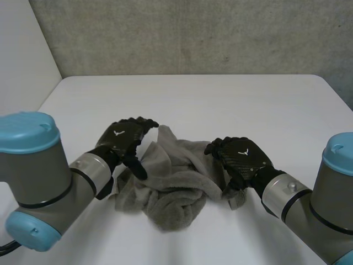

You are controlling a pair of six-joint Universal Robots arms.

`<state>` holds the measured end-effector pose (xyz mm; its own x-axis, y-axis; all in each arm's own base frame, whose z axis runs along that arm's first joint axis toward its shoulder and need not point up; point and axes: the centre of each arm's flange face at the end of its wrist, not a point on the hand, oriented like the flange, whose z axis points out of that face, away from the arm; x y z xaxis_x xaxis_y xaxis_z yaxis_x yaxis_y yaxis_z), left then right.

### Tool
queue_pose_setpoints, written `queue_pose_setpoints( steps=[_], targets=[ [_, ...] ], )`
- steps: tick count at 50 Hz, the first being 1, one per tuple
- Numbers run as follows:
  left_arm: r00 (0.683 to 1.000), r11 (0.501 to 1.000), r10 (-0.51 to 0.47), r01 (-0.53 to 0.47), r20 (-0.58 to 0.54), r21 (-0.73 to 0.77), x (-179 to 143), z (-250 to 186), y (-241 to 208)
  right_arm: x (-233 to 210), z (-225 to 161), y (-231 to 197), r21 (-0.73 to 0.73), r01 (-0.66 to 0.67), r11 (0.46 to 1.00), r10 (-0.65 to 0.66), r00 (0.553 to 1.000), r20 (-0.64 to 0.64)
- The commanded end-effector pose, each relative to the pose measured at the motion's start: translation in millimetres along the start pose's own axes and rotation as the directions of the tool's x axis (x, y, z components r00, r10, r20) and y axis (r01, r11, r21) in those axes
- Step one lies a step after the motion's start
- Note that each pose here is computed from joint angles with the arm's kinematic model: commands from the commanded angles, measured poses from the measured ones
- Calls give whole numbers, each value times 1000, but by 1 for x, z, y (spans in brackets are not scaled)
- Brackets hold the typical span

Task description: Fold the towel.

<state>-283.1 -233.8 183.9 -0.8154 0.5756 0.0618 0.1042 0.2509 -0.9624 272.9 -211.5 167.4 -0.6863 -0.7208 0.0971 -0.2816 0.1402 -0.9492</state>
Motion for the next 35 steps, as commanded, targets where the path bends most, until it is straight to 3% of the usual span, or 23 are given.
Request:
queue_pose_setpoints(
  steps=[1, 9, 14, 23, 35],
  targets=[
    [997, 998, 57, -58, -51, -33, 17, 5, 14, 2, 8, 6, 4, 27, 1000, -27, 1000, -4],
    [975, 978, 195, -202, -102, -60, 31, 4, 29, 6, 12, 20, -51, 137, 989, -137, 991, -3],
    [967, 968, 232, -241, -110, -76, 32, 3, 35, 6, 13, 24, -65, 191, 979, -192, 981, 3],
    [966, 965, 237, -246, -106, -84, 31, 3, 38, 5, 18, 31, -80, 208, 975, -207, 978, 18],
    [955, 957, 284, -288, -86, -29, 30, 16, 20, 16, 46, 21, -30, 369, 929, -369, 929, 0]
  ],
)
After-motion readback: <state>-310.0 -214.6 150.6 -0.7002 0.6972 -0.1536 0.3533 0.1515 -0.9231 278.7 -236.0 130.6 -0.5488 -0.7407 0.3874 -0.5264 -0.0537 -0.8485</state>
